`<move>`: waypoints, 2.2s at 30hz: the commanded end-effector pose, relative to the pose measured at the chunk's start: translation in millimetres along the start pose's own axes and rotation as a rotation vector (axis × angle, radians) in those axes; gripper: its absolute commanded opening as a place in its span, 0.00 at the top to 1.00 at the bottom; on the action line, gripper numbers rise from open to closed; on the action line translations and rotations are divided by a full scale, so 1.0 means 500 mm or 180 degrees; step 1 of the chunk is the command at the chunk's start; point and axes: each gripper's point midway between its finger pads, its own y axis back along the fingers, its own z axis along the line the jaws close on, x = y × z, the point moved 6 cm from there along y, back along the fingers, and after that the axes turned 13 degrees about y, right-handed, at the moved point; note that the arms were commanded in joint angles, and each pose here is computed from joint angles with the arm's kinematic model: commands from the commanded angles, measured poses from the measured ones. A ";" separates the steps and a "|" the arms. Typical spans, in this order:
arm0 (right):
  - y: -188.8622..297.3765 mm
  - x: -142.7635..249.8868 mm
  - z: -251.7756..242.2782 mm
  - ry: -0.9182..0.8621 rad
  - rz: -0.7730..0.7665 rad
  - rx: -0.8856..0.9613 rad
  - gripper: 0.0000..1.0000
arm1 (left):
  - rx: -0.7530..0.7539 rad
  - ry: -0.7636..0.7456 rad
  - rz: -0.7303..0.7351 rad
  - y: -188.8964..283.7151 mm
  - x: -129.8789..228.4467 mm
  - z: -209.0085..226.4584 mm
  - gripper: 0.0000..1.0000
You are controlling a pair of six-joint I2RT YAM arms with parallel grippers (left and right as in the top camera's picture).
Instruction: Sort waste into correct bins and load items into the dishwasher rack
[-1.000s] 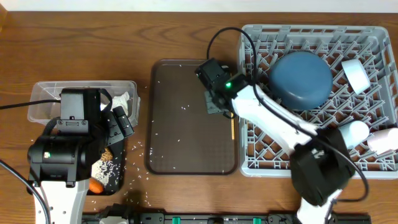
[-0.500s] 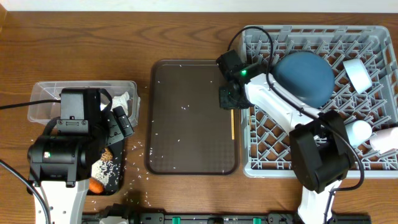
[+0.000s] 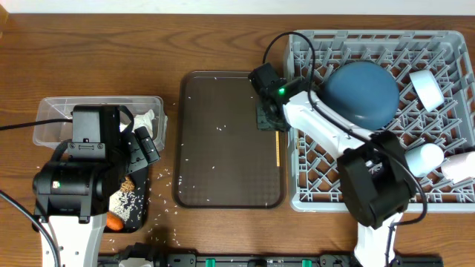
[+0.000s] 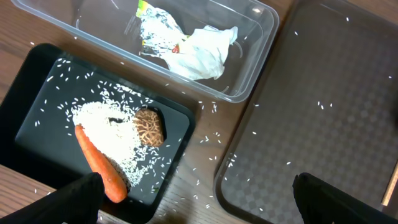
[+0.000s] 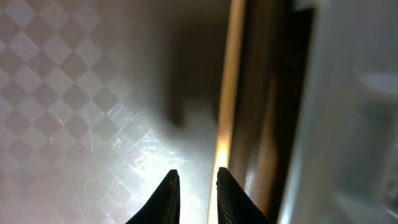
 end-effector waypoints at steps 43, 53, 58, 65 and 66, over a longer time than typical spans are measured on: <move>0.016 -0.011 0.016 0.0246 -0.0076 0.0340 0.75 | -0.0018 -0.0027 -0.0049 0.005 -0.006 0.002 0.02; 0.013 -0.006 0.003 -0.0107 -0.0084 0.0493 0.73 | -0.0019 -0.0027 -0.0048 0.004 -0.006 0.002 0.02; -0.015 -0.002 0.019 -0.0124 -0.0003 0.0261 0.72 | -0.0019 -0.0027 -0.0048 0.004 -0.006 0.002 0.02; -0.085 0.026 0.028 -0.0199 0.0292 0.0259 0.71 | -0.0018 -0.0027 -0.0049 0.005 -0.006 0.002 0.02; -0.091 0.028 0.027 -0.0193 0.0310 0.0279 0.69 | -0.0018 -0.0027 -0.0049 0.005 -0.006 0.002 0.02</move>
